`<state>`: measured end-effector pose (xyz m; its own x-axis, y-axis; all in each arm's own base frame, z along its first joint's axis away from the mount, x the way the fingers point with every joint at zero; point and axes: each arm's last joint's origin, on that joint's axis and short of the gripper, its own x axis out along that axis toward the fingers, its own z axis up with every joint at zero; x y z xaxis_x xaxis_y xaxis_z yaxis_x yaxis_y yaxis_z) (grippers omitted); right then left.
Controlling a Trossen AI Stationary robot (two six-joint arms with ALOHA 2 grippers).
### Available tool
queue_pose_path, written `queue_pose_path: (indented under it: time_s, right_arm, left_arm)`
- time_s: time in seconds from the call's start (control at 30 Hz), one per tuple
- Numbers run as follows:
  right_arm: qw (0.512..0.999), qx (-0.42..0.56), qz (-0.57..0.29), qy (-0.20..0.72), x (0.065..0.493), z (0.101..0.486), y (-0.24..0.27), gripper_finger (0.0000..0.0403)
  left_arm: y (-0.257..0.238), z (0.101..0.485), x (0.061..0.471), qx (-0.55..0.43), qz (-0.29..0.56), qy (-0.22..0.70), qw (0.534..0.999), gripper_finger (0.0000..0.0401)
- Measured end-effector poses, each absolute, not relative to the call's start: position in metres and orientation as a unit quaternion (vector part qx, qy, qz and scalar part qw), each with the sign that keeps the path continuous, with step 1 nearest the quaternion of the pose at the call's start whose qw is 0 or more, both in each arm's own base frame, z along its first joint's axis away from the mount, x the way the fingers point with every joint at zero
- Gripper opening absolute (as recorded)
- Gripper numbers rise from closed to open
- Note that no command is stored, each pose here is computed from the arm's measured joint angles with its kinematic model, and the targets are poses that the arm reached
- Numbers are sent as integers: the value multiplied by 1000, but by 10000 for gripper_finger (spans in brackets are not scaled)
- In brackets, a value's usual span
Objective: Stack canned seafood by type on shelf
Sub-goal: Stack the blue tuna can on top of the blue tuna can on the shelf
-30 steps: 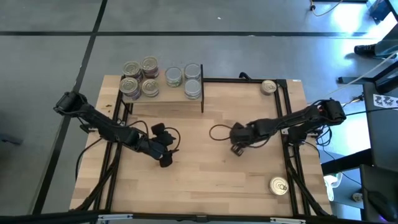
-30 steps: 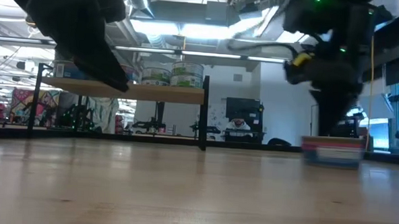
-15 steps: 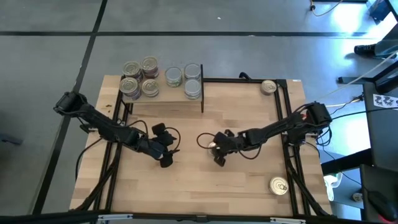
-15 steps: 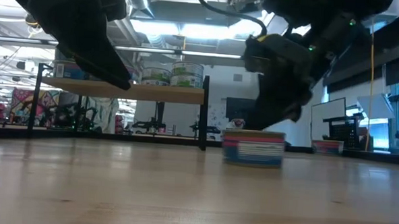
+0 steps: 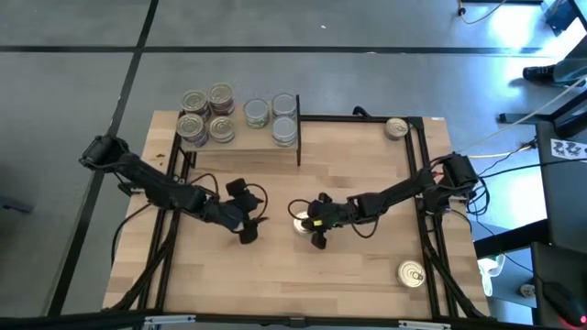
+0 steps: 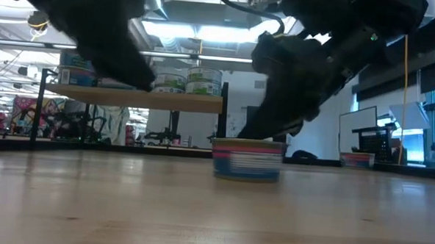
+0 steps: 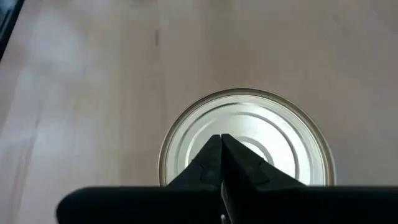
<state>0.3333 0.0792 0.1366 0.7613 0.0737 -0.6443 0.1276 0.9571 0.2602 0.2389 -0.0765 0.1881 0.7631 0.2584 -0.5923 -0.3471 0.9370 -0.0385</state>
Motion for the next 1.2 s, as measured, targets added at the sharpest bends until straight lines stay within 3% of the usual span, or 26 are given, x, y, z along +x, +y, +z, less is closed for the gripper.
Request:
queue_pose_path:
  time_s: [0.13, 0.27, 0.57, 0.73, 1.1, 1.2]
  right_arm:
    - [930, 124, 25, 346, 320, 163, 85, 12]
    - [928, 87, 11, 362, 302, 183, 91, 12]
    - [927, 26, -26, 374, 278, 192, 112, 12]
    - [931, 32, -19, 363, 279, 194, 115, 12]
    - [938, 36, -33, 344, 283, 197, 112, 12]
    - [935, 37, -17, 352, 282, 196, 113, 30]
  left_arm:
    - [-79, 194, 250, -81, 125, 263, 953, 268]
    - [-85, 186, 266, -62, 88, 241, 964, 244]
    - [-94, 167, 337, -34, 41, 272, 961, 106]
    - [-86, 157, 358, -36, 53, 289, 955, 53]
    - [-80, 136, 368, -36, 48, 290, 955, 7]
    - [-81, 129, 369, -37, 39, 294, 954, 2]
